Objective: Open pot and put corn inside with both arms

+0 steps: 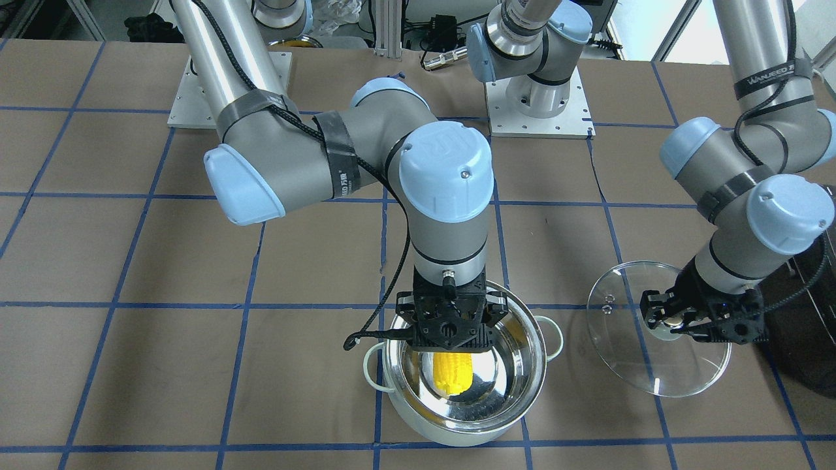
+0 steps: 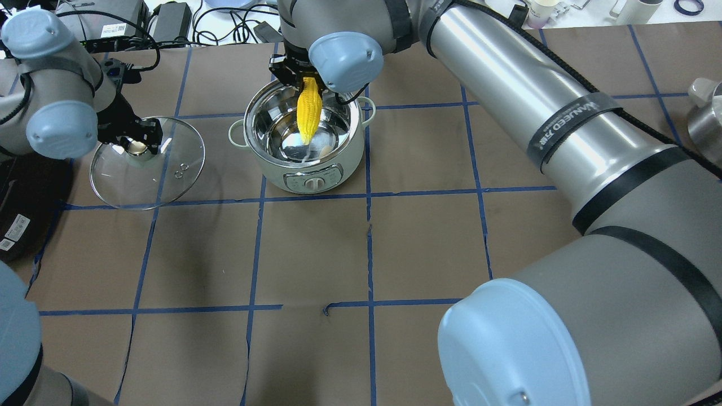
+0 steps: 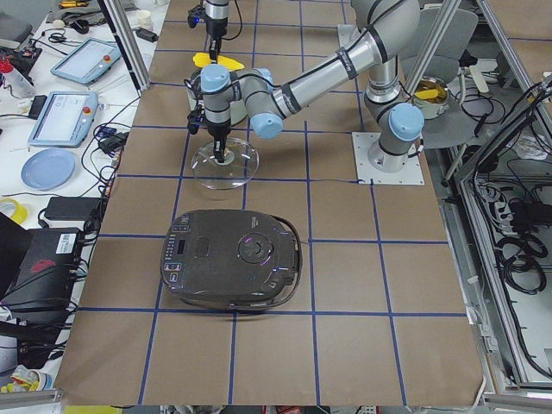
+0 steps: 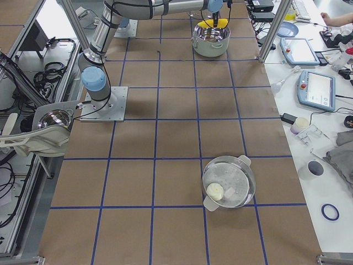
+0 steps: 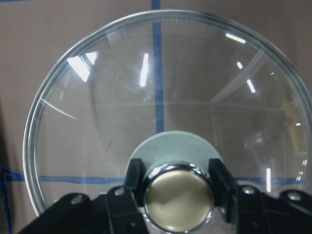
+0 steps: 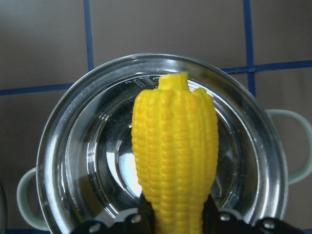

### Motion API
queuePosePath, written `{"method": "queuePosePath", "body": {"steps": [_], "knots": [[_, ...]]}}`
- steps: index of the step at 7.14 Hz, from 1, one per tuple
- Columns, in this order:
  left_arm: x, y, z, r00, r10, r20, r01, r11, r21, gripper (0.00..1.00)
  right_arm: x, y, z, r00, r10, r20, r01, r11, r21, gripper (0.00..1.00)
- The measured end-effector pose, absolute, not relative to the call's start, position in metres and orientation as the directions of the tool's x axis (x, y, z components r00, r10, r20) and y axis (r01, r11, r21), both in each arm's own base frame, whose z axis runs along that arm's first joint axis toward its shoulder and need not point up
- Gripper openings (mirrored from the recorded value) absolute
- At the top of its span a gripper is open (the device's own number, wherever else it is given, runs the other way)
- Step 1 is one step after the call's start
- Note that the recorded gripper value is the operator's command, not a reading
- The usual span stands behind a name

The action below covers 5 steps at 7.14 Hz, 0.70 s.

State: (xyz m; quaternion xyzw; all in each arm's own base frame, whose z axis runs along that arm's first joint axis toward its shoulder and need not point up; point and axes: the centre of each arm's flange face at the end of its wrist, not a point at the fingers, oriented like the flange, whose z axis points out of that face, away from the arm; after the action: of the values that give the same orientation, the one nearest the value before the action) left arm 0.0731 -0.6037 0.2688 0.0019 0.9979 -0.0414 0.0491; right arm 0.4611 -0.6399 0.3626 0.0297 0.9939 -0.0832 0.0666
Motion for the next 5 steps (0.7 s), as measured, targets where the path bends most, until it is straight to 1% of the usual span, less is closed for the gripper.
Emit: {"method": "queuePosePath", "body": {"steps": [2, 3, 4, 5], "knots": [[0.082, -0.579, 0.241, -0.997, -0.024, -0.070, -0.017, 0.996, -0.087, 0.00, 0.479, -0.640, 0.336, -0.990, 0.035, -0.136, 0.056, 0.986, -0.157, 0.38], [0.085, -0.572, 0.234, -0.998, -0.032, -0.060, -0.027, 0.996, -0.080, 0.00, 0.482, -0.642, 0.323, -0.990, 0.034, -0.135, 0.055, 0.987, -0.153, 0.39], [0.087, -0.569, 0.229, -0.998, -0.036, -0.055, -0.032, 0.997, -0.073, 0.00, 0.483, -0.642, 0.312, -0.991, 0.033, -0.130, 0.052, 0.988, -0.144, 0.44], [0.088, -0.568, 0.225, -0.998, -0.038, -0.051, -0.034, 0.997, -0.068, 0.00, 0.483, -0.641, 0.303, -0.992, 0.031, -0.126, 0.048, 0.989, -0.138, 0.53]]}}
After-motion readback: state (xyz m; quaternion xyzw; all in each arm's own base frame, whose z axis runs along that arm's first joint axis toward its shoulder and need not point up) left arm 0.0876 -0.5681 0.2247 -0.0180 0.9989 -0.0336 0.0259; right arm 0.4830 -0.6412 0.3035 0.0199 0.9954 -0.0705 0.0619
